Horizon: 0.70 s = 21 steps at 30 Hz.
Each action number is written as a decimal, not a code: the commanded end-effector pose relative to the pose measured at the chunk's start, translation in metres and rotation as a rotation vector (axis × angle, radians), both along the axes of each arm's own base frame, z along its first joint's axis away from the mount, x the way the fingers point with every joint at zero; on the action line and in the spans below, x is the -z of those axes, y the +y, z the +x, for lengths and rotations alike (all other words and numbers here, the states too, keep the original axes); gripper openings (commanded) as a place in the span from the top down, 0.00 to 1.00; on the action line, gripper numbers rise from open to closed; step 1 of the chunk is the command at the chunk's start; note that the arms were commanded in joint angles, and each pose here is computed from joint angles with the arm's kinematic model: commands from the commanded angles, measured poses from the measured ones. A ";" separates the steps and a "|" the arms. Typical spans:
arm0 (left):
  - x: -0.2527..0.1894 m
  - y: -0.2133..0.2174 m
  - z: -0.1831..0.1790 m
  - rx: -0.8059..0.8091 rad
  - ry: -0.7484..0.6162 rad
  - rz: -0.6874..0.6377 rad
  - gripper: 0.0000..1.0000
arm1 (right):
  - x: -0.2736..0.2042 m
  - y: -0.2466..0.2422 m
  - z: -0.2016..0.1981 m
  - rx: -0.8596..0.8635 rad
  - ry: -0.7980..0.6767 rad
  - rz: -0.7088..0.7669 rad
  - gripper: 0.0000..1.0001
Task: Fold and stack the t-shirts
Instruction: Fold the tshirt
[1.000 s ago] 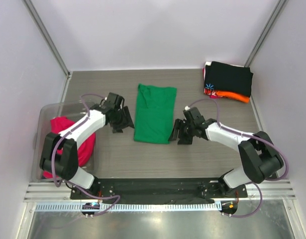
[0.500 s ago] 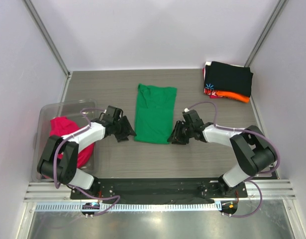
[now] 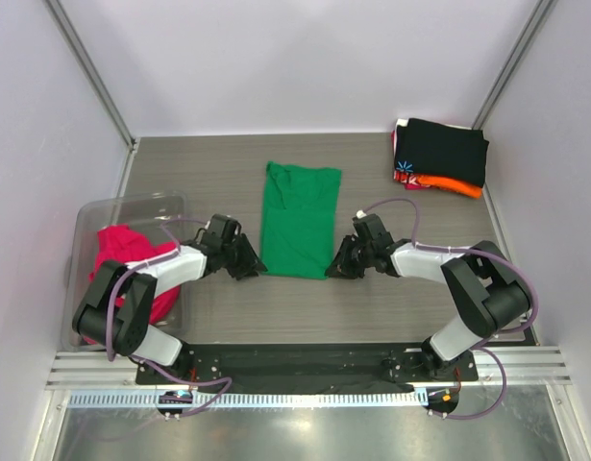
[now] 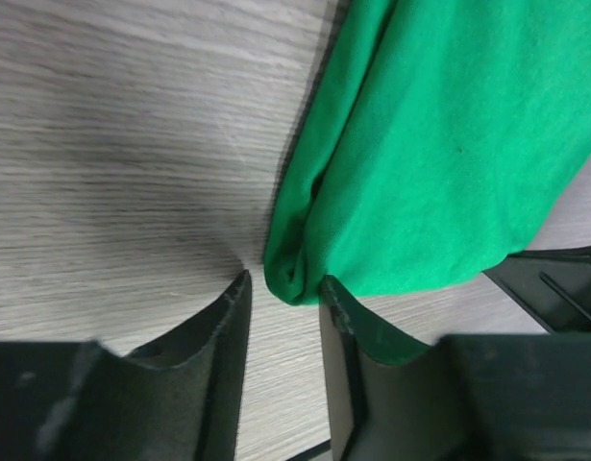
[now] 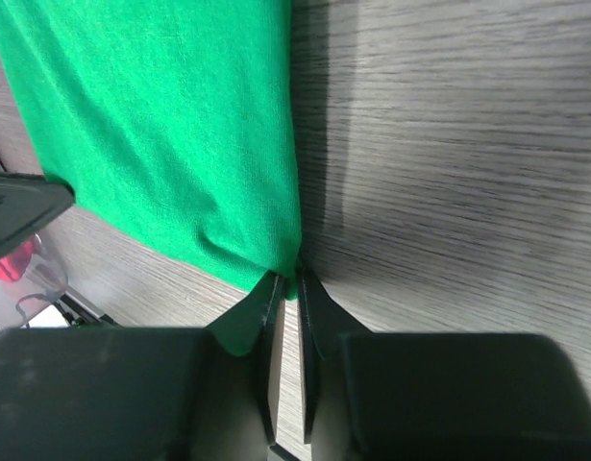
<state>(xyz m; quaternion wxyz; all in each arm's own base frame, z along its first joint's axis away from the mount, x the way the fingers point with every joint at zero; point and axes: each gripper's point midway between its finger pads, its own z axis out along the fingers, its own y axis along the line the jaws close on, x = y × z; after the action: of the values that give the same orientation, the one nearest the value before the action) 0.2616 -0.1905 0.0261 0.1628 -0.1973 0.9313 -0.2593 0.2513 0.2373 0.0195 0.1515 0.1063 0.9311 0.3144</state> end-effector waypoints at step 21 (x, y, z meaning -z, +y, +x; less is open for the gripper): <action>-0.074 0.013 0.008 -0.078 -0.157 0.046 1.00 | -0.056 -0.034 0.003 -0.068 -0.117 -0.220 0.99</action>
<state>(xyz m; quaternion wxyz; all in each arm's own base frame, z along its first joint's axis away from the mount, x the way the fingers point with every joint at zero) 0.2753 -0.1897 0.0878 0.2333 -0.2011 0.9132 -0.2669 0.2587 0.2214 0.0618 0.1909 0.0621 0.9439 0.2624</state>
